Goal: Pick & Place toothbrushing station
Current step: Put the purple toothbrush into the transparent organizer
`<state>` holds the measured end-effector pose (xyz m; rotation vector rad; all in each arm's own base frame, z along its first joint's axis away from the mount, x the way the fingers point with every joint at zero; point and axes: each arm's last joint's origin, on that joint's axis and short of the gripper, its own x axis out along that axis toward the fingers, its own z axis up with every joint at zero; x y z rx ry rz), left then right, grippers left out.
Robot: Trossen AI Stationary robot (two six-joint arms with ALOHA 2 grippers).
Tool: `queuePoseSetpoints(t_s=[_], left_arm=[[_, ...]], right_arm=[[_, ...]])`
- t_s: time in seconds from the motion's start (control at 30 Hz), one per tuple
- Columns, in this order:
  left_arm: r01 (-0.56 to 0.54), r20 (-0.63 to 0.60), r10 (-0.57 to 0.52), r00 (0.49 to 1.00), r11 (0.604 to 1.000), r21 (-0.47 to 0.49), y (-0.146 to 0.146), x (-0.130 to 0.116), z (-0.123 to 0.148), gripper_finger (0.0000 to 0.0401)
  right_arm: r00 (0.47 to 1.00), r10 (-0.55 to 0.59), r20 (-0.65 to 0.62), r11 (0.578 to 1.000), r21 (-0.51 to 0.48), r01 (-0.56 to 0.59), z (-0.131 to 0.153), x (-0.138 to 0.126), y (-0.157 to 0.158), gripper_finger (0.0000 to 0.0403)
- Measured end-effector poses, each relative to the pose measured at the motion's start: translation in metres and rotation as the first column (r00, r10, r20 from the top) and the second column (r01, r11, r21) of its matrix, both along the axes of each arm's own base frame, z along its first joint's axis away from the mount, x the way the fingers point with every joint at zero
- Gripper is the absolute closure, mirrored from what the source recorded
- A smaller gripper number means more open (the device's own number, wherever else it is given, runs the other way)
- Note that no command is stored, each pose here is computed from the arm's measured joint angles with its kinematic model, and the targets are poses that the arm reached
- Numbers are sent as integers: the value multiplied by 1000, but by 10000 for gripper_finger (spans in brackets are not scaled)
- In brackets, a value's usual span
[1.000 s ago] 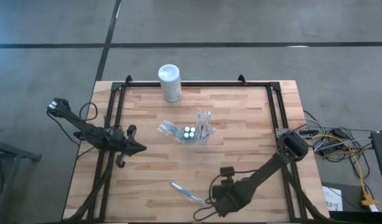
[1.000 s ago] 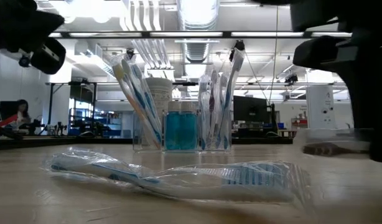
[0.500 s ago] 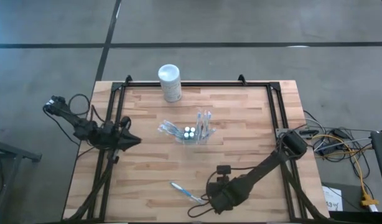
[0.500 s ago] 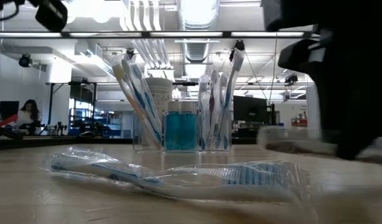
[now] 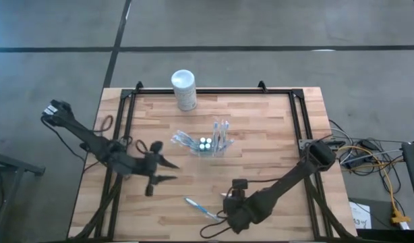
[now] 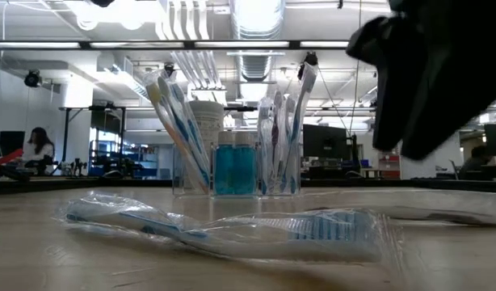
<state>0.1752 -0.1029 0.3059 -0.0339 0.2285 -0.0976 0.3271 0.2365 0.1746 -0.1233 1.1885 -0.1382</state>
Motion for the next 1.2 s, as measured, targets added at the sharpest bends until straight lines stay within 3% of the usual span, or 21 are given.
queuePoseSetpoints(t_s=[0.17,0.23,0.3,0.37,0.47,0.63,0.8,0.9,0.97,1.2], left_arm=[[27,-152,-23,988,999,30,-25,35,8,240],[32,-219,-20,975,998,51,-37,52,3,240],[54,-276,-32,961,996,71,-48,67,0,240],[57,-297,-32,954,996,73,-58,83,1,240],[68,-354,-33,935,994,86,-70,110,-7,238],[134,-420,-86,903,987,86,-85,158,-20,231],[189,-517,-91,851,972,139,-89,202,-57,222],[179,-543,-71,837,972,149,-87,227,-75,222],[177,-558,-59,828,971,161,-84,240,-84,222],[220,-662,-123,740,973,65,-73,275,-120,220]], right_arm=[[990,15,141,1000,-7,-14,34,-11,5,249],[953,46,300,994,-111,-13,51,-26,14,251],[881,65,469,981,-190,28,67,-44,20,252],[831,50,554,987,-153,43,85,-66,16,252],[734,-35,678,998,-17,64,105,-91,2,253],[632,-85,770,991,134,-30,98,-118,-19,252],[469,-41,882,970,147,-192,76,-132,-41,252],[333,-99,938,948,190,-255,69,-141,-56,252],[276,-139,951,945,210,-251,62,-147,-64,252],[297,-193,935,963,239,-127,32,-156,-79,252]])
